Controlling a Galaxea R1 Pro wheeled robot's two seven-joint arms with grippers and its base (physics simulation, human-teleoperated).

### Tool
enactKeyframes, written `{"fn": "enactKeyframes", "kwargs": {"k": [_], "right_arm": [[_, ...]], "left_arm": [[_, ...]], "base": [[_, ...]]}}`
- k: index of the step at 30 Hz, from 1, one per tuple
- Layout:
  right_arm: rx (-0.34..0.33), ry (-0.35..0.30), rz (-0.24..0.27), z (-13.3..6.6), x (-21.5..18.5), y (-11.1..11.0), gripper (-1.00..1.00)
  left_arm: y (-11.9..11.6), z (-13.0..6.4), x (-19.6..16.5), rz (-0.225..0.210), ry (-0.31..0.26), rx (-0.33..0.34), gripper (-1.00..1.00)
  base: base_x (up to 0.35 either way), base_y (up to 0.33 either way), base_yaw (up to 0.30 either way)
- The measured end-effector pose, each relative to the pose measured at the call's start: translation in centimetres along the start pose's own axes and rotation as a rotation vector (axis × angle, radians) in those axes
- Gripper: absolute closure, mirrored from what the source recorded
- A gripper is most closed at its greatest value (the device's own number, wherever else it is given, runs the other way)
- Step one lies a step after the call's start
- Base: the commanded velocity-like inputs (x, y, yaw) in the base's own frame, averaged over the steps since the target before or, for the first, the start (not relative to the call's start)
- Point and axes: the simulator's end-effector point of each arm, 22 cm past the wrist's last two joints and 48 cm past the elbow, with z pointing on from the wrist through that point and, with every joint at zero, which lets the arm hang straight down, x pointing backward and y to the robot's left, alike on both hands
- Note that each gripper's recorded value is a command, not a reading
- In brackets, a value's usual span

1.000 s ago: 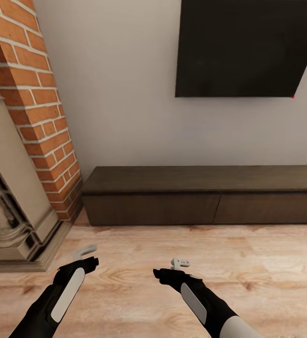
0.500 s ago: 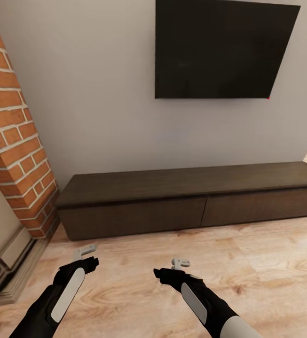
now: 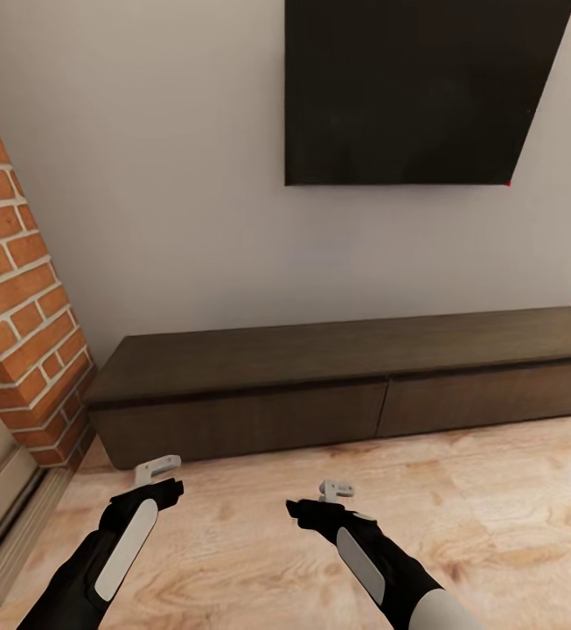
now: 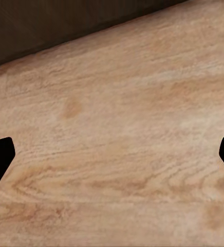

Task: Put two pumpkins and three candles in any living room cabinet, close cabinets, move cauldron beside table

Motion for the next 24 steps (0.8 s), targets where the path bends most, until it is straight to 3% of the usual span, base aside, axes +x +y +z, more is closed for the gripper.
{"fn": "enactKeyframes", "kwargs": {"k": [6,11,13,16,18,20,22,24], "right_arm": [[0.000,-0.008,-0.007,0.0,-0.2,0.1,-1.00],[0.005,-0.073,-0.003,0.0,-1.6,-0.1,-1.00],[0.008,-0.087,0.006,-0.1,-1.9,-0.3,-1.00],[0.013,-0.093,0.011,-0.1,-2.1,-0.5,-1.00],[0.025,-0.092,0.013,-0.1,-2.0,-0.8,-1.00],[0.048,-0.089,0.022,-0.1,-2.0,-1.4,-1.00],[0.056,-0.090,0.054,-0.1,-2.0,-1.7,-1.00],[0.063,-0.096,0.132,-0.2,-2.4,-2.3,-1.00]], "left_arm": [[0.0,0.0,0.0,0.001,0.000,0.000,-1.00],[-0.6,-0.6,-0.8,0.009,-0.015,0.018,-1.00],[-1.3,-1.6,-1.3,0.041,0.000,0.039,-1.00],[-2.1,-3.8,-1.5,0.126,0.062,0.076,-1.00],[-1.9,-4.6,-1.8,0.136,0.071,0.084,-1.00],[-1.4,-5.0,-1.9,0.118,0.085,0.092,-1.00],[-1.2,-5.2,-1.8,0.071,0.106,0.127,-1.00],[-0.6,-5.3,-2.1,-0.002,0.136,0.204,-1.00]], "base": [[0.041,0.000,-0.001],[0.004,0.000,0.000],[0.000,0.000,0.000],[0.000,0.000,0.000],[0.000,0.000,0.000],[0.000,0.000,0.000],[0.000,0.000,0.000],[0.000,0.000,0.000]]}}
